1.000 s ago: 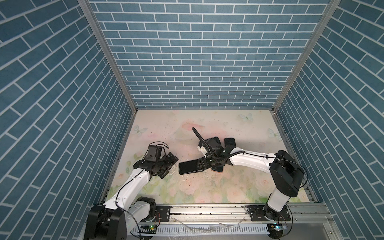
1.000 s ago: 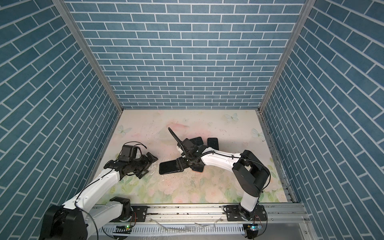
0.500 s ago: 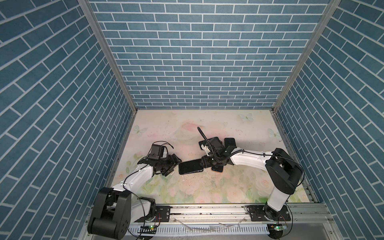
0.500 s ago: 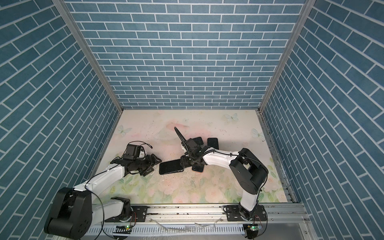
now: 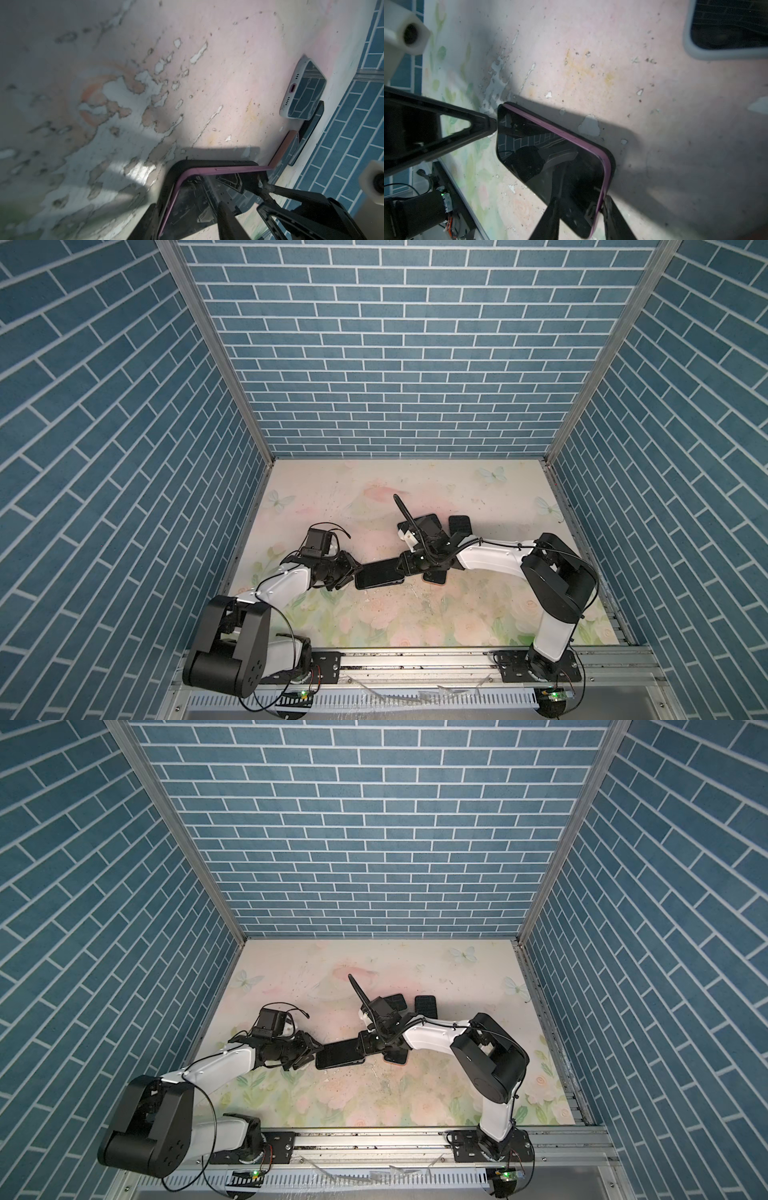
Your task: Put the phone into the phone case
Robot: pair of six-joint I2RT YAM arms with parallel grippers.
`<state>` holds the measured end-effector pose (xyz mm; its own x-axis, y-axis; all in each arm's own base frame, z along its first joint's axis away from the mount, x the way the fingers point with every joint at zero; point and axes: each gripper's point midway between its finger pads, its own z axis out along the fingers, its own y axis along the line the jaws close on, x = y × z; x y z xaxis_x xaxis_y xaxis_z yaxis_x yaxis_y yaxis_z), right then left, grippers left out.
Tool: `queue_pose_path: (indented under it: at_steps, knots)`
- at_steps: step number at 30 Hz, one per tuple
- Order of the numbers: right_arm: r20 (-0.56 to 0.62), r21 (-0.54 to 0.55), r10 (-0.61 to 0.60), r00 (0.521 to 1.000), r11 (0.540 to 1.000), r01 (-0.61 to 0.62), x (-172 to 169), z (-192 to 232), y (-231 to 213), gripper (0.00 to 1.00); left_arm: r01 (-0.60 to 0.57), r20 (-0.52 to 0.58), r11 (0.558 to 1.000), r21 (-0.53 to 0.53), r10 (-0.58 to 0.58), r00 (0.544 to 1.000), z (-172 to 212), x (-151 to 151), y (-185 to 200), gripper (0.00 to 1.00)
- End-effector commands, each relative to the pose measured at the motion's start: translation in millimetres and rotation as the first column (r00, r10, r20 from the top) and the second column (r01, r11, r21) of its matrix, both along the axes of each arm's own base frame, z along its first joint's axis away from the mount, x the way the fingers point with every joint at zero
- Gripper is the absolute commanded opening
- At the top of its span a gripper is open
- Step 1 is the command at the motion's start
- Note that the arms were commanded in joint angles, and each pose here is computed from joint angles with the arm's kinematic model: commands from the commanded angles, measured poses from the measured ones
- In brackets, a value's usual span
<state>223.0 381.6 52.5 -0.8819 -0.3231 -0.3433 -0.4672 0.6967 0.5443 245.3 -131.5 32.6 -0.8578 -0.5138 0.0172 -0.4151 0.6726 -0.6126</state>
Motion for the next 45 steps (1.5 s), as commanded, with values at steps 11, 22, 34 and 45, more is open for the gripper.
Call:
queue_pose_path:
  at_steps: [11, 22, 34, 45]
  knots:
    - [-0.013, 0.248, 0.063, 0.998, 0.967, -0.057, -14, 46, 26, 0.2, -0.005, -0.037, 1.0, 0.003, 0.005, 0.999, -17, -14, -2, 0.45]
    - [-0.017, 0.069, -0.017, 1.0, 0.997, 0.018, -6, 21, 3, 0.19, -0.015, -0.1, 0.996, 0.093, 0.024, 0.995, -21, -22, 12, 0.37]
    - [0.033, -0.062, -0.037, 0.999, 0.997, 0.039, 0, 14, -17, 0.32, 0.055, -0.204, 0.971, 0.234, -0.006, 0.979, -35, -34, 31, 0.31]
    - [0.104, -0.07, -0.044, 0.994, 0.996, 0.051, 19, 25, -15, 0.36, 0.169, -0.33, 0.922, 0.348, -0.048, 0.943, -48, -53, 51, 0.27]
